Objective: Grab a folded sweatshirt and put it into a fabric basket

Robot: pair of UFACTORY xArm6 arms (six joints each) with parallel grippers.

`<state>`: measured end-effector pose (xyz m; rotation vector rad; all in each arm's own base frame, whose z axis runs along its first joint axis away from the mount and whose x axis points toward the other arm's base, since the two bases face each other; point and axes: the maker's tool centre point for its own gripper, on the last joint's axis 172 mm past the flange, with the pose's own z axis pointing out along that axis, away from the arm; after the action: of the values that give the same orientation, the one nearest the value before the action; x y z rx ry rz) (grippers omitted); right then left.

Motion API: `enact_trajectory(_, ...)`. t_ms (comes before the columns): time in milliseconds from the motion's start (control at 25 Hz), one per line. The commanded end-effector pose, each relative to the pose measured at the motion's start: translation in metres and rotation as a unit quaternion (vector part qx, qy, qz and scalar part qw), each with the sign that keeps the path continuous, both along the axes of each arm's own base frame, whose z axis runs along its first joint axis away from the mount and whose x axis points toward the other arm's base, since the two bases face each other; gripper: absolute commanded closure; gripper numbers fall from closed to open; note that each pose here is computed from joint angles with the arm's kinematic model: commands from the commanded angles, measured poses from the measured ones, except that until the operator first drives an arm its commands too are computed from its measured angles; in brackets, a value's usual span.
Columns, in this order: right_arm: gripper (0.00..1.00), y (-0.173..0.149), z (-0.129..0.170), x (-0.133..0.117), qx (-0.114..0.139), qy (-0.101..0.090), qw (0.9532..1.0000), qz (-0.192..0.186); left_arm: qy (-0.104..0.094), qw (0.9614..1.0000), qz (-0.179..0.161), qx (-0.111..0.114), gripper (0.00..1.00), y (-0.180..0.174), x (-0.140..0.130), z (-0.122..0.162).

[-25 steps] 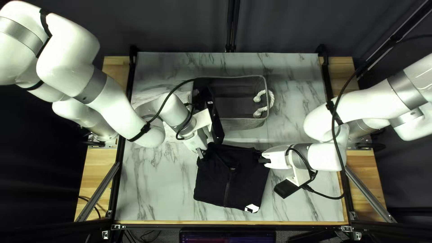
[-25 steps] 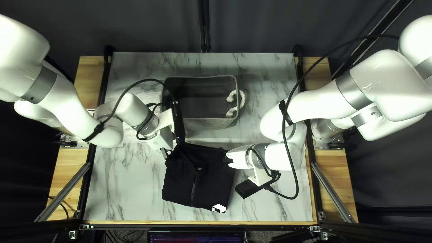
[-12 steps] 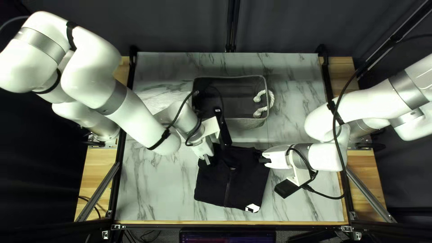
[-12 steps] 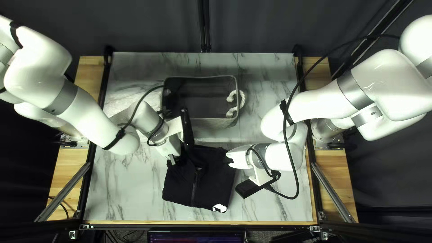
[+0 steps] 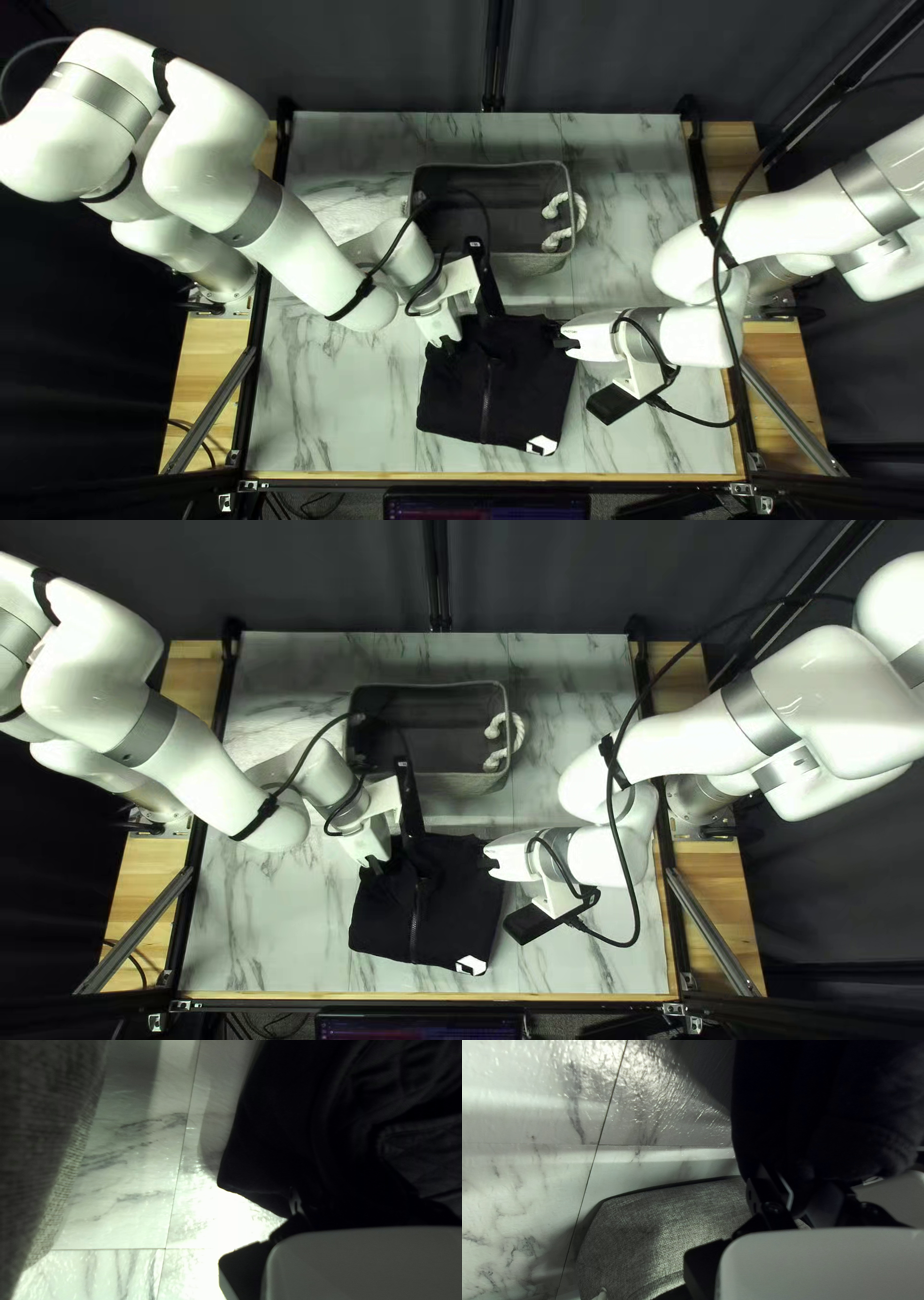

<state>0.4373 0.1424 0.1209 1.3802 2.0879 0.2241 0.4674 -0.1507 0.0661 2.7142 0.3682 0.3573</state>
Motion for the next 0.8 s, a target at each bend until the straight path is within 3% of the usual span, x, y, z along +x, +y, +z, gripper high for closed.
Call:
enact_trajectory(40,1.0,-0.005,0.006,0.0,0.001,-0.004,1.0,-0.005,0.006,0.9999,-0.015,-0.002,1.0,-0.011,-0.004,0.018)
enact_trajectory(280,1.0,-0.016,0.033,-0.001,-0.009,-0.007,0.9997,-0.02,-0.005,0.9997,-0.024,-0.001,1.0,-0.009,-0.012,0.059)
enact_trajectory(520,1.0,-0.037,0.075,-0.003,-0.027,-0.008,0.999,-0.034,-0.013,0.9998,-0.015,0.001,1.0,0.029,-0.023,0.098)
enact_trajectory(800,1.0,-0.063,0.113,0.005,-0.043,-0.002,0.998,-0.045,-0.021,0.9996,-0.019,0.002,1.0,0.06,-0.014,0.142)
